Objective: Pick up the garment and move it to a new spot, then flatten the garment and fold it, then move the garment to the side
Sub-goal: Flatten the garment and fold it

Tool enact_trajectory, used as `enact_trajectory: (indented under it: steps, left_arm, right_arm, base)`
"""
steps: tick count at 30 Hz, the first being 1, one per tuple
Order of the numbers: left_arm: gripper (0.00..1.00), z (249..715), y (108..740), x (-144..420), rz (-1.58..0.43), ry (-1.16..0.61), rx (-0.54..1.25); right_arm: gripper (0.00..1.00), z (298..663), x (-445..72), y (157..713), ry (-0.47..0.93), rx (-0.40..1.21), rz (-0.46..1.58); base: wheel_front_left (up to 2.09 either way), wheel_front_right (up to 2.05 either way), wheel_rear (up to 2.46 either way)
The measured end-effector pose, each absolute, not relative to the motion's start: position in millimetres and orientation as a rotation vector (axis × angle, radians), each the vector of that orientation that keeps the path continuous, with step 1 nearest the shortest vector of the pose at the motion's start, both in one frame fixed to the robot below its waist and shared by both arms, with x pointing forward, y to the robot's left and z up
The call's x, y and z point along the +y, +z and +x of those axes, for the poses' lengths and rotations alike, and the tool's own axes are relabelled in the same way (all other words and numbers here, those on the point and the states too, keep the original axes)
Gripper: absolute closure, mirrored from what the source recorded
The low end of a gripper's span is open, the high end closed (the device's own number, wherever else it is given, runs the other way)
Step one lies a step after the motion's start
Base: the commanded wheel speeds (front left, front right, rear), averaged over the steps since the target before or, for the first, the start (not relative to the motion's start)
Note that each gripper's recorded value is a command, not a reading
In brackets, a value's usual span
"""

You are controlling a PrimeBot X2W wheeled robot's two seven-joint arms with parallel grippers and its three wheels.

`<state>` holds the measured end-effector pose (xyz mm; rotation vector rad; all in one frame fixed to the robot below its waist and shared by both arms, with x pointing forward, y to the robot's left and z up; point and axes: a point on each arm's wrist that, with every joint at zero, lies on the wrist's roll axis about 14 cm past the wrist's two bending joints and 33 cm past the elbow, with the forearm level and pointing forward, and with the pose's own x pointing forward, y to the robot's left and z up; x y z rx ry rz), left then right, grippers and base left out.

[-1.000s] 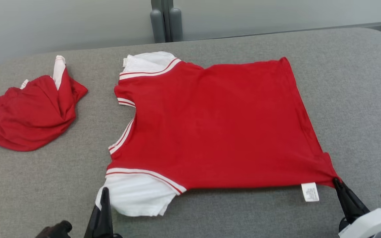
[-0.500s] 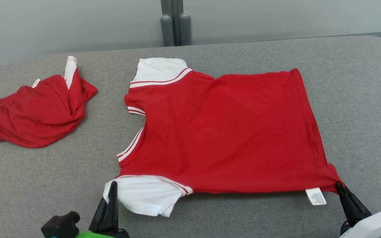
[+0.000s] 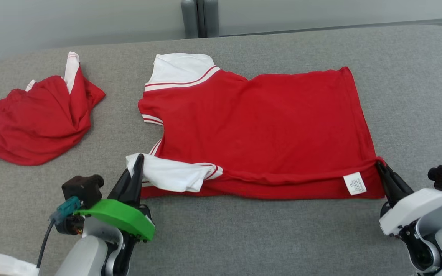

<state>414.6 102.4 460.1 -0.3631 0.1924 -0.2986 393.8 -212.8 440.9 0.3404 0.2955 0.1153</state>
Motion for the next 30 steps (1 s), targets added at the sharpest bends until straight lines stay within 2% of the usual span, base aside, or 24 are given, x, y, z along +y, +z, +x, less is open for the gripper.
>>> enact_trajectory:
  steps: [7,8,9,10,16,19,24,30]
  left_arm:
    - [1.0,440.8,444.3,98.1,-0.335,-0.303,0.221]
    - [0.96,442.7,441.5,98.7,-0.328,-0.297,0.226]
    - [0.42,444.0,440.1,99.6,-0.32,-0.294,0.223]
    - [0.0,444.7,438.8,99.6,-0.305,-0.299,0.224]
    - [0.0,446.4,442.1,107.9,-0.287,-0.271,0.192]
    - [0.0,436.1,444.0,119.1,-0.324,-0.224,0.172]
    - [0.0,399.0,412.1,126.1,-0.315,-0.193,0.26]
    - [0.0,388.7,393.6,125.2,-0.3,-0.197,0.318]
  right_arm:
    - [1.0,423.7,-217.4,435.7,0.07,0.277,0.36]
    - [0.56,425.3,-215.1,433.2,0.068,0.277,0.365]
    - [0.0,426.1,-212.4,431.1,0.069,0.276,0.366]
    - [0.0,426.6,-210.3,429.5,0.071,0.276,0.366]
    - [0.0,423.2,-211.3,433.3,0.065,0.217,0.356]
    - [0.0,405.2,-206.3,426.5,0.086,0.231,0.341]
    - [0.0,384.2,-215.6,415.0,0.07,0.261,0.313]
    - [0.0,380.7,-223.4,404.3,0.046,0.292,0.277]
  base:
    - [0.0,0.0,0.0]
    - [0.0,0.0,0.0]
    - [0.0,0.0,0.0]
    - [0.0,0.0,0.0]
    - [0.0,0.0,0.0]
    - [0.0,0.0,0.0]
    - [0.0,0.0,0.0]
    - [0.0,0.0,0.0]
